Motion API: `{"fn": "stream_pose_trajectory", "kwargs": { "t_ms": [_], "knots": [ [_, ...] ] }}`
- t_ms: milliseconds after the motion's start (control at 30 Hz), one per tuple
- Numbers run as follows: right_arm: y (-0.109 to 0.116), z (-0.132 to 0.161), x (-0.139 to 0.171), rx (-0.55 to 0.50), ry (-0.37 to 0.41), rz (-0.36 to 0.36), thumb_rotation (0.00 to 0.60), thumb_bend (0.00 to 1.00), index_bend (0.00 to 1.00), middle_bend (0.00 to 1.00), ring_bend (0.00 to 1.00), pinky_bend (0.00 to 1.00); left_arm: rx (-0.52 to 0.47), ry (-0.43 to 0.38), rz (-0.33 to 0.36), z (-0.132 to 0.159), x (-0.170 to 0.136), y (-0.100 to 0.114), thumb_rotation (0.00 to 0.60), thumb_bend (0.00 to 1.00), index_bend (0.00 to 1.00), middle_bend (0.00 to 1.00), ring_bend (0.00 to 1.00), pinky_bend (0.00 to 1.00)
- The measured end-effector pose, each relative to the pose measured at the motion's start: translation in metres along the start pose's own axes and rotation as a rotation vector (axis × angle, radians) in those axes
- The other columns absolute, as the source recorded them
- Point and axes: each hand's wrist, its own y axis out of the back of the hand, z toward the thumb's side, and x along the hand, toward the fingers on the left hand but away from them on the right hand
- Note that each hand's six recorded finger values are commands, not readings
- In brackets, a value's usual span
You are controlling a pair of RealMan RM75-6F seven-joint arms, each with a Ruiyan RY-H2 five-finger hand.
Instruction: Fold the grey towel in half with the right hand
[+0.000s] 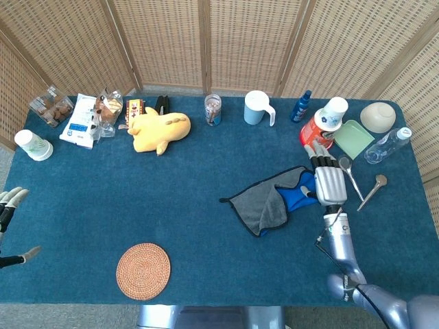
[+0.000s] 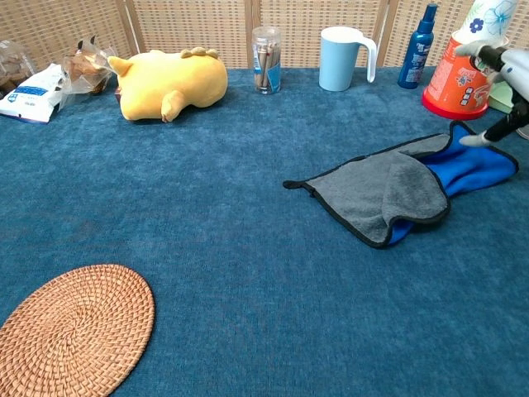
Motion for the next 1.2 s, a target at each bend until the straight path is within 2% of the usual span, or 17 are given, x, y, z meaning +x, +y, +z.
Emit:
{"fn": "stream_pose_trajectory", "kwargs": {
  "t_ms": [267,400,500,800,1000,1200],
  "knots": [
    [-0.009,0.013,0.013,0.025,0.096,0.054,0.6,0.06,0.0,0.0,0.0,0.2,-0.002,0.002,0.002,0.0,0.0,0.0,0.6,0.13,0.0,0.0,0.0,0.0],
    [-0.014,0.021,0.019,-0.018,0.105,0.078,0.6,0.05,0.0,0.0,0.0,0.2,-0.002,0.002,0.001,0.0,0.0,0.0,0.6,0.13,0.0,0.0,0.0,0.0],
    [-0.021,0.036,0.026,-0.05,0.133,0.11,0.6,0.04,0.0,0.0,0.0,0.2,-0.003,-0.001,-0.001,0.0,0.0,0.0,0.6,0.13,0.0,0.0,0.0,0.0],
    [-0.035,0.064,0.045,-0.022,0.237,0.166,0.6,0.03,0.0,0.0,0.0,0.2,-0.006,0.0,0.0,-0.001,0.0,0.001,0.6,0.13,0.0,0.0,0.0,0.0],
    [-0.034,0.071,0.038,-0.034,0.218,0.15,0.6,0.04,0.0,0.0,0.0,0.2,-0.006,-0.002,-0.002,-0.001,0.0,0.001,0.6,0.13,0.0,0.0,0.0,0.0],
    [-0.035,0.073,0.022,-0.088,0.13,0.129,0.6,0.04,0.0,0.0,0.0,0.2,-0.006,-0.004,-0.004,0.0,0.0,0.0,0.6,0.13,0.0,0.0,0.0,0.0]
  ]
}}
